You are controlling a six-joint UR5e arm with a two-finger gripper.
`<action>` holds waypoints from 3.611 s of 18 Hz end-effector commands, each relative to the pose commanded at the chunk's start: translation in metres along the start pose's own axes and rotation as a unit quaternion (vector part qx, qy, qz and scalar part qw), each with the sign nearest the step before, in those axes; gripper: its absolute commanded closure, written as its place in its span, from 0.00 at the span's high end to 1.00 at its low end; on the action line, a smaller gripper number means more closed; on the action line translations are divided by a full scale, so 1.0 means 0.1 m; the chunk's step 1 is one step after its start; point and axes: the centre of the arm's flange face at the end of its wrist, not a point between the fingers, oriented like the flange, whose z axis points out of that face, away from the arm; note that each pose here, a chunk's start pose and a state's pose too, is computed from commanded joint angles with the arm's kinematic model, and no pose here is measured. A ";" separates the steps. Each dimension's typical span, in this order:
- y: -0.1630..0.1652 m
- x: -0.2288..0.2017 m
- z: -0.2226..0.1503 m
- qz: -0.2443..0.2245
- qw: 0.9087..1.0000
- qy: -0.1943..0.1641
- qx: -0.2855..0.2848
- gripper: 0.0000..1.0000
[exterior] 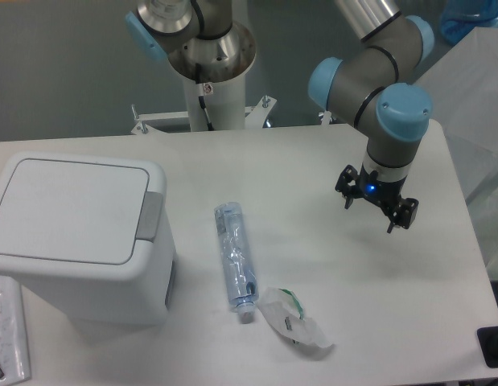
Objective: Open the trash can
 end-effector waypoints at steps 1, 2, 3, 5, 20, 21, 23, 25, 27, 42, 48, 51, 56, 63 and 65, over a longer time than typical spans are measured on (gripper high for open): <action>0.00 0.00 0.00 0.000 1.000 0.000 0.000 1.00; 0.00 0.00 0.00 0.000 1.000 0.000 0.000 1.00; 0.00 0.01 0.00 0.000 1.000 0.000 0.001 1.00; -0.01 -0.01 -0.03 -0.002 1.000 -0.001 0.011 1.00; -0.54 -0.25 -0.67 -0.158 0.972 -0.008 0.173 1.00; -0.70 -0.23 -0.77 -0.167 0.970 -0.010 0.179 1.00; -0.99 -0.19 -0.97 -0.196 0.961 -0.010 0.194 1.00; -1.31 -0.14 -1.22 -0.223 0.951 -0.012 0.214 1.00; -1.58 -0.06 -1.43 -0.240 0.942 -0.006 0.235 1.00; -2.19 1.40 -2.13 -0.209 0.923 0.077 0.313 1.00; -2.19 1.47 -2.03 -0.210 0.923 0.091 0.311 1.00; -2.19 1.46 -1.96 -0.212 0.923 0.095 0.306 1.00; -2.21 1.48 -1.92 -0.211 0.924 0.097 0.304 1.00; -2.22 1.46 -1.88 -0.212 0.924 0.099 0.302 1.00; -2.22 1.46 -1.87 -0.212 0.924 0.100 0.301 1.00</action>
